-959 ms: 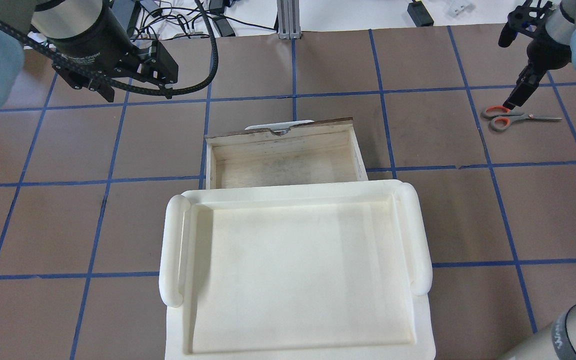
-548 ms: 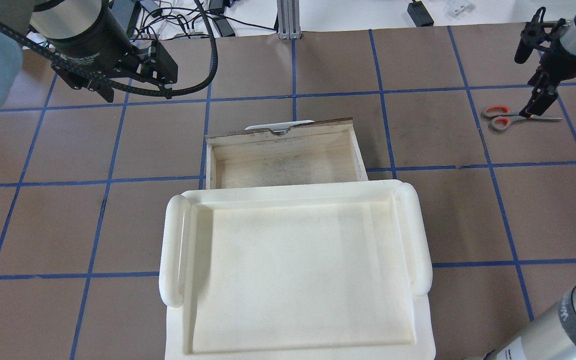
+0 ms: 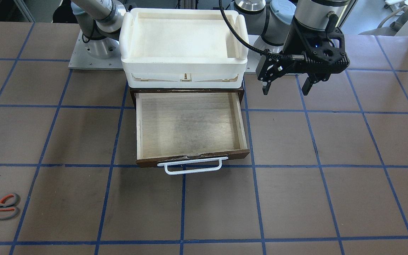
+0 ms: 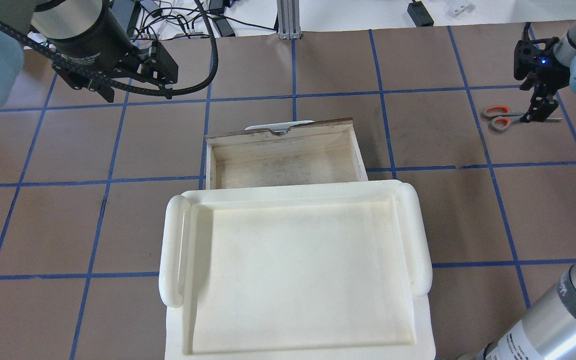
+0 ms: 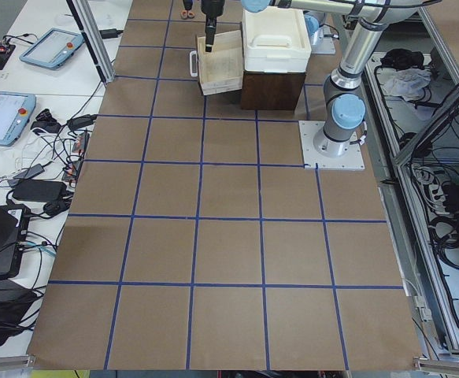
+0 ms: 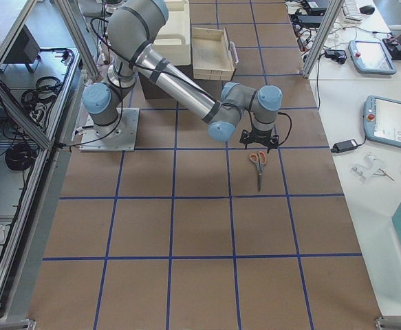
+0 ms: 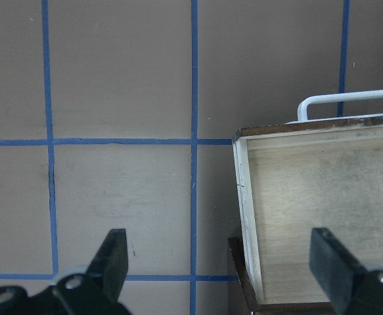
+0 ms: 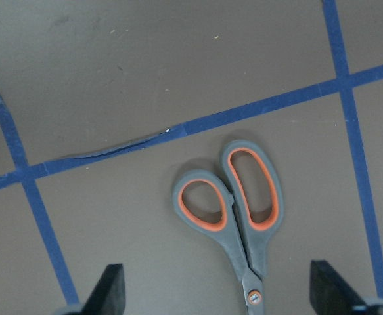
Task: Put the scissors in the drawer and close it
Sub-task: 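Lower the right gripper and close it on the scissors blades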
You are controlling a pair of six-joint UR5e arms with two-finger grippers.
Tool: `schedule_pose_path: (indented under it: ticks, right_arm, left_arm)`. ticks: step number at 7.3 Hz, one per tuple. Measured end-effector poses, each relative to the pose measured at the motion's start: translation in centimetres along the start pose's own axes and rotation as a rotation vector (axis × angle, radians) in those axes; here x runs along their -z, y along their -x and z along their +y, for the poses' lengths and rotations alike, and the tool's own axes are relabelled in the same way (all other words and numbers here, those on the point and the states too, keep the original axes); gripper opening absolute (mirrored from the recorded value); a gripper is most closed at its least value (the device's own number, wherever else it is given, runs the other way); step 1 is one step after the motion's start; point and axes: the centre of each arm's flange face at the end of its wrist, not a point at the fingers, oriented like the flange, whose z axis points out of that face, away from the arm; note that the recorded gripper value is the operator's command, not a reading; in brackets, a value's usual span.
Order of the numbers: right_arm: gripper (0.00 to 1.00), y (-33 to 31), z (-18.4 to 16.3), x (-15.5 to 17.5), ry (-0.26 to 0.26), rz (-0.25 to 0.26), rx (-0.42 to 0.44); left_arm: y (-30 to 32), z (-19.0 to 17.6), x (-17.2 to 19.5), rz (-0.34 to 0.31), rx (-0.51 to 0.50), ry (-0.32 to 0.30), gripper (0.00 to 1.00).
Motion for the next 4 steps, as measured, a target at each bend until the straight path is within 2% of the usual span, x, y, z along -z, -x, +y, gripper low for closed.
schedule_pose_path:
  ticks: [2,4]
  right_arm:
    - [1.0,-0.8,0.6,-1.5,-0.008,0.029,0.115]
    - [1.0,-1.2,0.9,-2.8,-0.015,0.043,0.177]
  left_arm:
    - [0.0,0.0,-0.1,0.0,0.0,0.001,1.0]
    - [0.0,0.0,-0.1,0.0,0.0,0.001,1.0]
